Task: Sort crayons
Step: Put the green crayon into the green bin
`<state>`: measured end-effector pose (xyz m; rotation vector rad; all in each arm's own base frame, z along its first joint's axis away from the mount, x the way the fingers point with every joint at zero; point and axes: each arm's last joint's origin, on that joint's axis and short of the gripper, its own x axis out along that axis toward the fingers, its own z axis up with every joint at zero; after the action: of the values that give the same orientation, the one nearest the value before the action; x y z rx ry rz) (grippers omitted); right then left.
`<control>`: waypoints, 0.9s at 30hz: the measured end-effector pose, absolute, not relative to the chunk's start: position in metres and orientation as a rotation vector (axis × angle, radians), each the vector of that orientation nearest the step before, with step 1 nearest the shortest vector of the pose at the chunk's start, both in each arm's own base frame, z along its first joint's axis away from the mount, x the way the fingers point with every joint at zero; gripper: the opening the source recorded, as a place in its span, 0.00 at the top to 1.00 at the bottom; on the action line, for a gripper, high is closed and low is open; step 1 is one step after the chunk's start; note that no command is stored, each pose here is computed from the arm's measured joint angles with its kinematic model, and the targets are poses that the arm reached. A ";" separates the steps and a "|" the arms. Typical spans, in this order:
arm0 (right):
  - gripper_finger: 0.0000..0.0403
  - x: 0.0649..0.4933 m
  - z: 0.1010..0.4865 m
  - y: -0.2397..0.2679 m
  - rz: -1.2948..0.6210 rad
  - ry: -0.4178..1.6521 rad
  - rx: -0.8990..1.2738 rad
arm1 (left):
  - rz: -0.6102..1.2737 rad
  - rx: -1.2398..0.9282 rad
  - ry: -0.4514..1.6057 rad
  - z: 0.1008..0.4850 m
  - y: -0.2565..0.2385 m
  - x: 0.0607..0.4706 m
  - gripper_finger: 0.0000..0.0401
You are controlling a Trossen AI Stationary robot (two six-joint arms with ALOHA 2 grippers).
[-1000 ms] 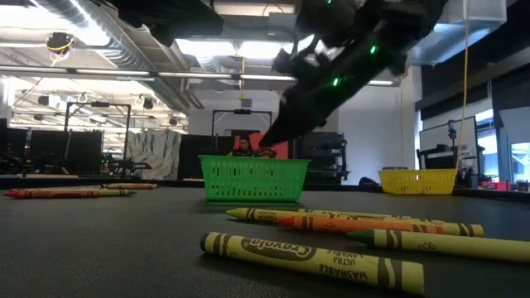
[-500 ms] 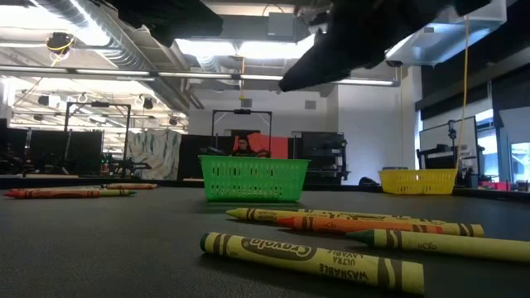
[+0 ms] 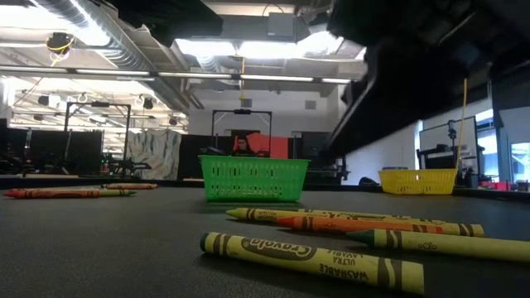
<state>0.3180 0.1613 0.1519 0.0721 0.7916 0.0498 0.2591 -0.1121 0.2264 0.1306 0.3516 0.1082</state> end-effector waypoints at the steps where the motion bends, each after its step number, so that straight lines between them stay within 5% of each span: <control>1: 0.68 0.318 0.149 0.161 0.044 0.806 0.086 | 0.108 0.130 0.351 0.227 -0.112 0.259 0.80; 27: 0.68 0.318 0.124 0.164 0.042 0.897 0.016 | 0.108 0.129 0.350 0.227 -0.112 0.259 0.80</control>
<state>0.3177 0.1636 0.1245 0.0163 0.8974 0.0425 0.2592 -0.1123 0.2267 0.1287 0.3495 0.1083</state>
